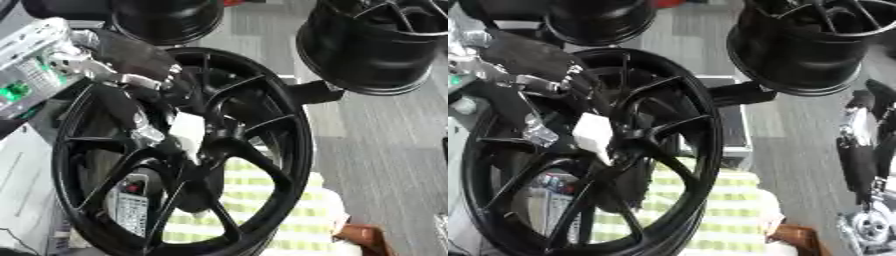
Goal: Pull the pin out of the wheel hub.
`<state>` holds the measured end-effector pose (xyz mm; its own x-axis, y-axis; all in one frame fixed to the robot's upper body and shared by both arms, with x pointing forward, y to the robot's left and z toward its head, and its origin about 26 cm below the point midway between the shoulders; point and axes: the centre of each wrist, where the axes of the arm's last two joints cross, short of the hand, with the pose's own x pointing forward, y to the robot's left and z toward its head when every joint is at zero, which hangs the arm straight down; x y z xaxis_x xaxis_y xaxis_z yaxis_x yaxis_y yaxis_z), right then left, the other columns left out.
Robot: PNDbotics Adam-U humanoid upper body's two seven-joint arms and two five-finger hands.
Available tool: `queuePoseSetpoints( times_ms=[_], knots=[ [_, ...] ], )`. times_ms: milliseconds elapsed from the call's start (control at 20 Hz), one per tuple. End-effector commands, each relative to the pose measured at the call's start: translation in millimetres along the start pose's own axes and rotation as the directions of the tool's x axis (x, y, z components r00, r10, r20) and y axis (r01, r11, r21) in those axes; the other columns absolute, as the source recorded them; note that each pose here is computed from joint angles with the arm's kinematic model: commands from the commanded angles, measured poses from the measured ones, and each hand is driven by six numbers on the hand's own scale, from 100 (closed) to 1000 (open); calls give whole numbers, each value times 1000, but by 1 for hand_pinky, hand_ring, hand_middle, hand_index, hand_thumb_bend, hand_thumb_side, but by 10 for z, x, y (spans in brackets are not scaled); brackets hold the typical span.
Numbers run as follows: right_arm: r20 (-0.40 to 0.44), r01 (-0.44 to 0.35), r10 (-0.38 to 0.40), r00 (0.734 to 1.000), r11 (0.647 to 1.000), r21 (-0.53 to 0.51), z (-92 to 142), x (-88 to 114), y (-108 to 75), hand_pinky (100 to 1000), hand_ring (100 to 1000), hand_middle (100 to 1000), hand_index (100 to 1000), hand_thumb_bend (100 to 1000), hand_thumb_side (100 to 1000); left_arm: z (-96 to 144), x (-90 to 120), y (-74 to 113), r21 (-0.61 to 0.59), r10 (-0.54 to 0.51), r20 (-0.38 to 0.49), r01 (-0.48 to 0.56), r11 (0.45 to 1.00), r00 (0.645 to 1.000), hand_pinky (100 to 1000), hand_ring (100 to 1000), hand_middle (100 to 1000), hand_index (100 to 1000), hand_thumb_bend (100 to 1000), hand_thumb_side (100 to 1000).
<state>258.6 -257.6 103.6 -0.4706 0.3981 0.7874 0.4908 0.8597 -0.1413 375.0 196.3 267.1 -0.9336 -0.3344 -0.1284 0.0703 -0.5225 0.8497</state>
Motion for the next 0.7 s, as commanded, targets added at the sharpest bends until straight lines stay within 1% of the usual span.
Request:
queuePoseSetpoints(
  times_ms=[50,450,700],
  knots=[
    [28,8,-8,1000,1000,-6,-59,56,-24,897,805,636,775,100,653,65,-48,31,-175,-133,104,150,973,986,871,835,786,891,488,1000],
    [26,8,-8,1000,1000,-7,-59,55,-26,896,805,637,775,100,653,7,-85,-15,-186,-114,99,131,974,989,856,821,766,899,447,1000],
    [23,8,-8,1000,1000,-8,-55,53,-27,896,804,637,775,100,653,21,-71,0,-173,-95,94,110,979,991,851,817,753,898,406,1000]
  ],
)
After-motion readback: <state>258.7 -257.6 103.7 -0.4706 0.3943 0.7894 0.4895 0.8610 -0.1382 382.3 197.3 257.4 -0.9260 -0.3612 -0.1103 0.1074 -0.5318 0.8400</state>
